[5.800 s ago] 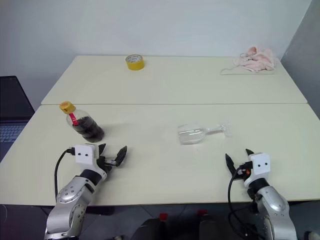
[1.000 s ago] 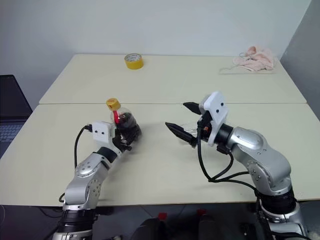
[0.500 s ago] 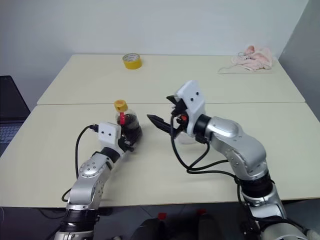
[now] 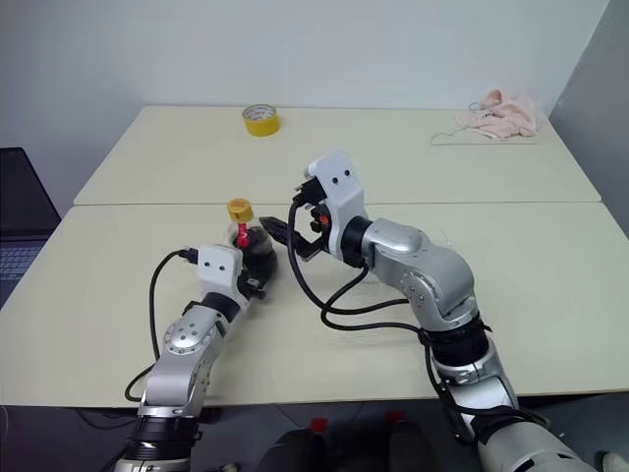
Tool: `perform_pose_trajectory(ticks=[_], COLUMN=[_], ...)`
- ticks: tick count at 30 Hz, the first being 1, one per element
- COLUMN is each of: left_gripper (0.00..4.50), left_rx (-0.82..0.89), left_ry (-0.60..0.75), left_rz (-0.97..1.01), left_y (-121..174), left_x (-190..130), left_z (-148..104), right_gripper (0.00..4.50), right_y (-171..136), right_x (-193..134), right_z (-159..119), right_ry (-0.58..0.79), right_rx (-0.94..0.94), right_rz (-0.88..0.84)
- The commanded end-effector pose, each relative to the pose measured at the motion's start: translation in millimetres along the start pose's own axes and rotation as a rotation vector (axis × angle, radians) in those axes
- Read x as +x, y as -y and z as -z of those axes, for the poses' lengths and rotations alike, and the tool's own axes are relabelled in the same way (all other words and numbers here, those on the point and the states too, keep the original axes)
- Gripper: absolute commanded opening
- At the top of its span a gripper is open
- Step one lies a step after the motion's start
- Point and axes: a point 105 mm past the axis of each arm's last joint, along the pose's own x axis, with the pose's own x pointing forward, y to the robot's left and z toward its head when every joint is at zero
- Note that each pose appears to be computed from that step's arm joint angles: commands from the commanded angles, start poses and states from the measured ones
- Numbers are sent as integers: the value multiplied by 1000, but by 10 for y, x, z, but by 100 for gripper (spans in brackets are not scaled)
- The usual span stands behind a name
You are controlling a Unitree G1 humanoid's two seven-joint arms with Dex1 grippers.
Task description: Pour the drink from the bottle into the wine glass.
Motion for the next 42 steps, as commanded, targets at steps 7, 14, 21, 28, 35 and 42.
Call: perform_pose_trajectory(ticks=[7,14,21,28,35,42], left_gripper=[221,221,221,221,221,221], left_rx=[19,38,83,155,190,-42], left_ry=[118,129,149,164,174,152], left_rz=[77,99,124,134,154,194], left_y=[195,225,237,189,207,322], left_x=[40,62,58,77,72,25], left_z=[-327,-365,-430,-474,-487,-413], right_gripper=[450,450,450,450,450,450], right_y=[-178,-182,-10,163,-50,-76], right_x=[140,227,88,-254,-195,-29], right_z=[-222,-187,-153,-84,-111,-132], right_ry=[109,87,96,81,102,180], right_rx=[-61,-64,-169,-196,-94,-64], right_rz=[-35,-39,-20,-57,-122,-22])
